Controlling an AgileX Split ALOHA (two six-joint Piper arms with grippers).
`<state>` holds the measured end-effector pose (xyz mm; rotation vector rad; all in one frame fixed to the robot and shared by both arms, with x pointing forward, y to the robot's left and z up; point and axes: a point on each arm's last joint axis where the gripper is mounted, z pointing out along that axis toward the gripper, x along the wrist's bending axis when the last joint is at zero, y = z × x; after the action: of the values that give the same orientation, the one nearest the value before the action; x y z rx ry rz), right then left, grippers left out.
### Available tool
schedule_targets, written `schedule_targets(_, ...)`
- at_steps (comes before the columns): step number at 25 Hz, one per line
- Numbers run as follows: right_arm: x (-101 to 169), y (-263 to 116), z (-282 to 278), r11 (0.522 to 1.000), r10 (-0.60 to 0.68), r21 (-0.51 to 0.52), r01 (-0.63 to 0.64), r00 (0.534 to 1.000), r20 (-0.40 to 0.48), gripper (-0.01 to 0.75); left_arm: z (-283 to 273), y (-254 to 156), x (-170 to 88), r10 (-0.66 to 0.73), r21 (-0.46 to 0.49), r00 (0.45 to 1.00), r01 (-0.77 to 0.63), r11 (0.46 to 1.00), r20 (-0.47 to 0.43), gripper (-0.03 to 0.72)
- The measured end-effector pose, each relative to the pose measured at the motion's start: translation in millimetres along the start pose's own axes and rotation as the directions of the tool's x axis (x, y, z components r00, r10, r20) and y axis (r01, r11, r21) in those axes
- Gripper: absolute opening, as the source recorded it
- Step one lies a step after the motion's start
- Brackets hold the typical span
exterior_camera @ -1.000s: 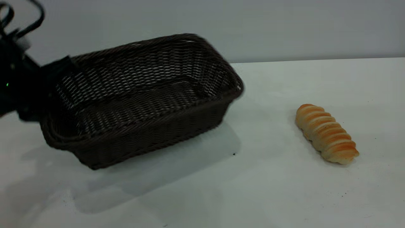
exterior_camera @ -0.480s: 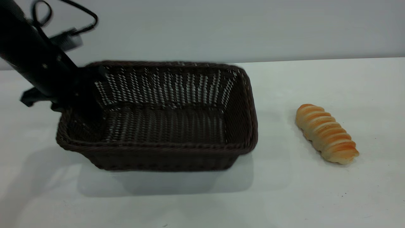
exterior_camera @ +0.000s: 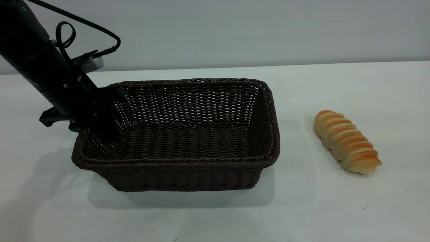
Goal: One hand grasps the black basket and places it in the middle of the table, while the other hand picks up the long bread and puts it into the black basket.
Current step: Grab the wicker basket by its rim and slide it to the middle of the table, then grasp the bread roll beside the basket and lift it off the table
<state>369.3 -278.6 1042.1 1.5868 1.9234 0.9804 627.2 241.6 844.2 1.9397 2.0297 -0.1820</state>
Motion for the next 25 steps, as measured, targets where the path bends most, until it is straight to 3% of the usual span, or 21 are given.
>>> schedule_targets(3,0.0,0.0,0.0,1.0,-0.001,0.0,0.001,1.0,0.0,0.492,-0.1,0.3,0.0,0.0,-0.002,1.0,0.0,1.0,0.0,0.193)
schedule_targets(10,-0.1,-0.1,0.0,1.0,-0.003,0.001,0.003,1.0,0.001,0.492,-18.2,4.4,-6.5,0.02,-0.042,1.0,-0.02,0.999,0.006,0.466)
schedule_targets(15,0.0,-0.2,0.0,1.0,-0.002,0.002,0.002,1.0,0.0,0.492,-59.8,5.3,-18.7,0.111,-0.078,0.994,-0.111,0.991,-0.008,0.496)
schedule_targets(20,0.8,-0.4,0.0,1.0,0.003,0.005,-0.003,1.0,-0.009,0.492,-120.0,2.2,-27.3,0.23,-0.149,0.965,-0.247,0.958,-0.123,0.5)
schedule_targets(25,6.6,4.4,8.0,1.0,0.025,-0.002,-0.026,0.994,-0.102,0.492,-171.8,-7.9,-35.8,0.199,-0.23,0.964,-0.236,0.944,-0.176,0.5)
